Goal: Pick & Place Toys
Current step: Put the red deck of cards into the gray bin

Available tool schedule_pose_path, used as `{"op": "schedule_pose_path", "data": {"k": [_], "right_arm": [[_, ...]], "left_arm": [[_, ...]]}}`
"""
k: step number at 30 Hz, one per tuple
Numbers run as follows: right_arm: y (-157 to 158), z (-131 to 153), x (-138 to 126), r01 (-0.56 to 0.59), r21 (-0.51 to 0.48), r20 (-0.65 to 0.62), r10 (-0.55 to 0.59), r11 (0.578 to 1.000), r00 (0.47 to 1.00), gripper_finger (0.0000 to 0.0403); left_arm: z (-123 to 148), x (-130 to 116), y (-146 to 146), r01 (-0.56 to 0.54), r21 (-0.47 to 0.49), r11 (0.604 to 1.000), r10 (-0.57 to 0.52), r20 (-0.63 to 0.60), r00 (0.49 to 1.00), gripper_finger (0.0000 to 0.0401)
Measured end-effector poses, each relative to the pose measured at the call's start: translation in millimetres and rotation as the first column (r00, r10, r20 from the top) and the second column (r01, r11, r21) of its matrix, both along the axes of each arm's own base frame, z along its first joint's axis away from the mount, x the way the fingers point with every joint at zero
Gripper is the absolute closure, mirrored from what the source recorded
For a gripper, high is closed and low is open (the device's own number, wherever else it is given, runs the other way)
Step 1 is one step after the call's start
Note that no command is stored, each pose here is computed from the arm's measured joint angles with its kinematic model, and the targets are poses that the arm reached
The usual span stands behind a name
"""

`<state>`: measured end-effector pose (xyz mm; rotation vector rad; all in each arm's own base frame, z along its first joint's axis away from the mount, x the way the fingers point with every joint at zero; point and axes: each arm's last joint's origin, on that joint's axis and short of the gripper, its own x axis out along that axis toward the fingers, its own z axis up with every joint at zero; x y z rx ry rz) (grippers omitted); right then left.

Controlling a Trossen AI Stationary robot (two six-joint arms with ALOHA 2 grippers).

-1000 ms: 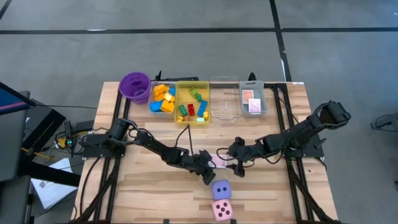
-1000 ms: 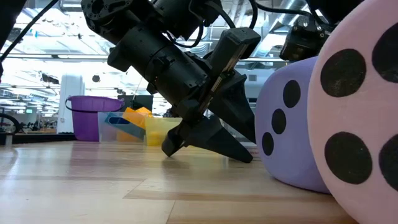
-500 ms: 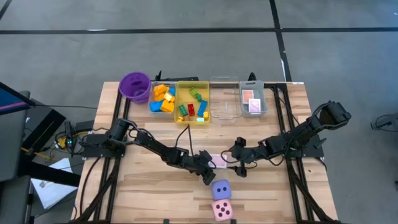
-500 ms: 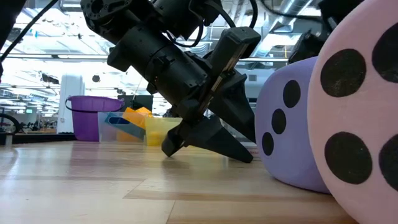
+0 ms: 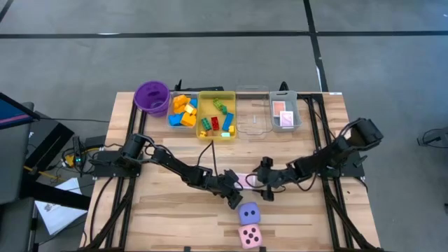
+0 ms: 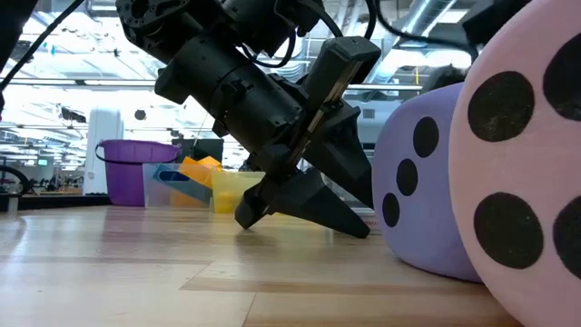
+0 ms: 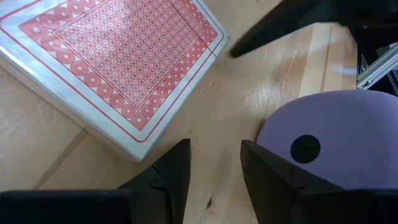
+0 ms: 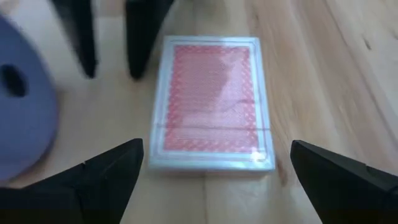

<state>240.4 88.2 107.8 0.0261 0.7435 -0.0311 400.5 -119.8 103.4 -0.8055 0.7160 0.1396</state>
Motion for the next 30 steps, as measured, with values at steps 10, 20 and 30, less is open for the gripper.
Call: {"op": "schedule_pose_path", "data": {"k": [10,20,30], "right_arm": [[4,-19,18,0.052,0.002,-0.037,-0.052,0.999,0.998,0.0003],[12,-17,31,0.045,0.022,-0.026,-0.044,0.999,0.999,0.0059],[15,4,35,0.087,0.131,-0.035,-0.083,0.988,0.996,0.0103]], "left_arm": [[0,0,0,0.000,-0.001,1.000,0.000,0.000,1.000,0.0265],[0,0,0,0.000,-0.001,1.000,0.000,0.000,1.000,0.0265],[35,2,24,0.077,-0.067,0.995,-0.074,0.038,0.996,0.0265]]}}
